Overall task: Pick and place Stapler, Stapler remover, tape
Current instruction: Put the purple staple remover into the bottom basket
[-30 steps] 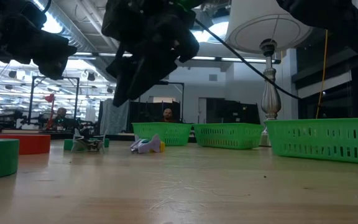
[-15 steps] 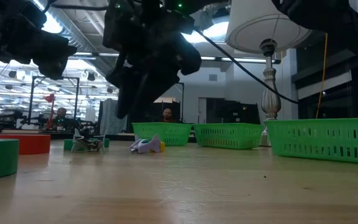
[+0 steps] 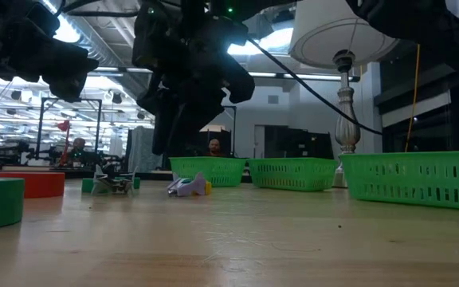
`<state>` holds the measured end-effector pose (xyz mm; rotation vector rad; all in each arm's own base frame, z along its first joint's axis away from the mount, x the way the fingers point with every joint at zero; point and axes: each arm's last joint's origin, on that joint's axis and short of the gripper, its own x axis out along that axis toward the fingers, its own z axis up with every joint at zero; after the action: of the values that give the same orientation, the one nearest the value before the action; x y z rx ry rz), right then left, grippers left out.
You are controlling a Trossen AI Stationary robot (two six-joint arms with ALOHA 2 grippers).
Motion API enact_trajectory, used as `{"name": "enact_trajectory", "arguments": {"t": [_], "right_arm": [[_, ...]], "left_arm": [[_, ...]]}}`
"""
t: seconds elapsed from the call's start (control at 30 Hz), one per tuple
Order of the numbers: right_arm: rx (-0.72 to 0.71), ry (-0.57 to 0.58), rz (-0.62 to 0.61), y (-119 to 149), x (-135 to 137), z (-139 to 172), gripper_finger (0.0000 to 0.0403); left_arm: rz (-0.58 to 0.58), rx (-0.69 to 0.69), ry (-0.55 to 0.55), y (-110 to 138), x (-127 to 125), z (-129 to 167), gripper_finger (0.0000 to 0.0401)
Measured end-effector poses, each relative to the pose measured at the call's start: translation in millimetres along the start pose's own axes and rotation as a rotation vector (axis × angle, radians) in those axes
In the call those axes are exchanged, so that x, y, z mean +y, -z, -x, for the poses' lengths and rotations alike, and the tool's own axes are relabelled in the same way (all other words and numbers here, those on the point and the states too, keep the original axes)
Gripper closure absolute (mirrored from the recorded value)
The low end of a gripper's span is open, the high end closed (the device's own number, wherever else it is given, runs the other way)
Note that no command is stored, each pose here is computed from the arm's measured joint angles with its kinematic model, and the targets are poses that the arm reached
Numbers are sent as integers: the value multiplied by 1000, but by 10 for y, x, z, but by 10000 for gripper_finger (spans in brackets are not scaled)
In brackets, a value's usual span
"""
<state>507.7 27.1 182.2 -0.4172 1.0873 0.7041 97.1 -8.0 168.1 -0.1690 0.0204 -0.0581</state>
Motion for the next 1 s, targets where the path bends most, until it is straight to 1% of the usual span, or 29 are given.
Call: {"name": "enact_trajectory", "arguments": {"t": [0.37,0.47,0.7,0.77,0.87,1.0], "right_arm": [[20,-3,-31,122,-116,-99,238],[20,23,-36,159,-182,-130,238],[1,81,-57,279,-377,-59,238],[6,75,-75,326,-411,-39,238],[23,34,-102,401,-425,-17,238],[25,19,-99,402,-410,-19,238]], "left_arm": [[0,0,0,1,0,0,294],[0,0,-1,0,0,0,294],[0,0,-1,0,0,0,294],[0,0,-1,0,0,0,294],[0,0,-1,1,1,0,294],[0,2,7,2,-2,0,294]]}}
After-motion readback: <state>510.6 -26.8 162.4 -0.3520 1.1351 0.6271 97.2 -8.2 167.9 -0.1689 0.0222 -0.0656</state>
